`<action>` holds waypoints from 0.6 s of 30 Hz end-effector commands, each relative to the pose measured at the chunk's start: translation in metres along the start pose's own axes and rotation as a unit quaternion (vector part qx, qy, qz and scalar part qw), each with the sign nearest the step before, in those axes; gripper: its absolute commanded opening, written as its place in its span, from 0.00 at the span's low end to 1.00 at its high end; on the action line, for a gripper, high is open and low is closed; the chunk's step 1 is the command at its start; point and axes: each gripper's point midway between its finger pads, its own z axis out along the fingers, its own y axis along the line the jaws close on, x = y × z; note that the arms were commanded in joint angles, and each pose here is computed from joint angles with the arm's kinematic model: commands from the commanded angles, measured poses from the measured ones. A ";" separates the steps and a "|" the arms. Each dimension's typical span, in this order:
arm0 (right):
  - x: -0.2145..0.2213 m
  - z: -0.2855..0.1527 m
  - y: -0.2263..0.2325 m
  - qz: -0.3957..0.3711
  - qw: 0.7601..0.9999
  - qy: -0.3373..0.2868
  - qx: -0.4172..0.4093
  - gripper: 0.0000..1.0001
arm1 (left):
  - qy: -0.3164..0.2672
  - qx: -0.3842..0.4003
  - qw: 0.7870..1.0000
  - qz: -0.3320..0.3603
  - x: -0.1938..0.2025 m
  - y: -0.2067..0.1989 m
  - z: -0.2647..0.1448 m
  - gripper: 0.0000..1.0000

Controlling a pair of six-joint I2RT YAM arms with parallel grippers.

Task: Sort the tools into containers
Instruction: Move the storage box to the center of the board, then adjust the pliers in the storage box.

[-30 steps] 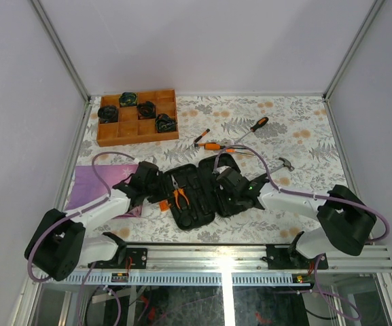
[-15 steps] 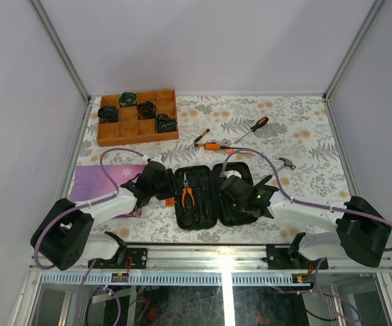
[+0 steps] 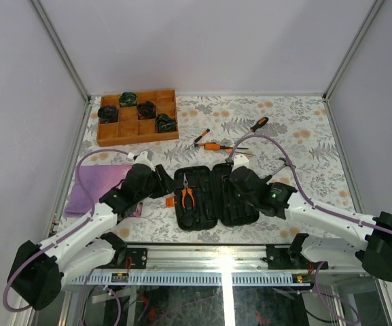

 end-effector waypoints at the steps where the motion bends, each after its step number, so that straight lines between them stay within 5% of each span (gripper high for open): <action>1: -0.034 -0.001 0.028 -0.001 0.999 -0.035 -0.035 0.50 | 0.005 -0.018 1.000 -0.008 0.014 0.017 -0.004 0.49; 10: -0.032 0.043 0.080 -0.006 0.997 -0.007 -0.075 0.46 | 0.027 0.017 0.999 -0.015 0.032 0.015 0.008 0.49; 18: -0.020 0.081 0.093 -0.002 0.997 0.031 -0.071 0.35 | 0.061 0.034 0.998 -0.007 0.047 0.012 0.023 0.39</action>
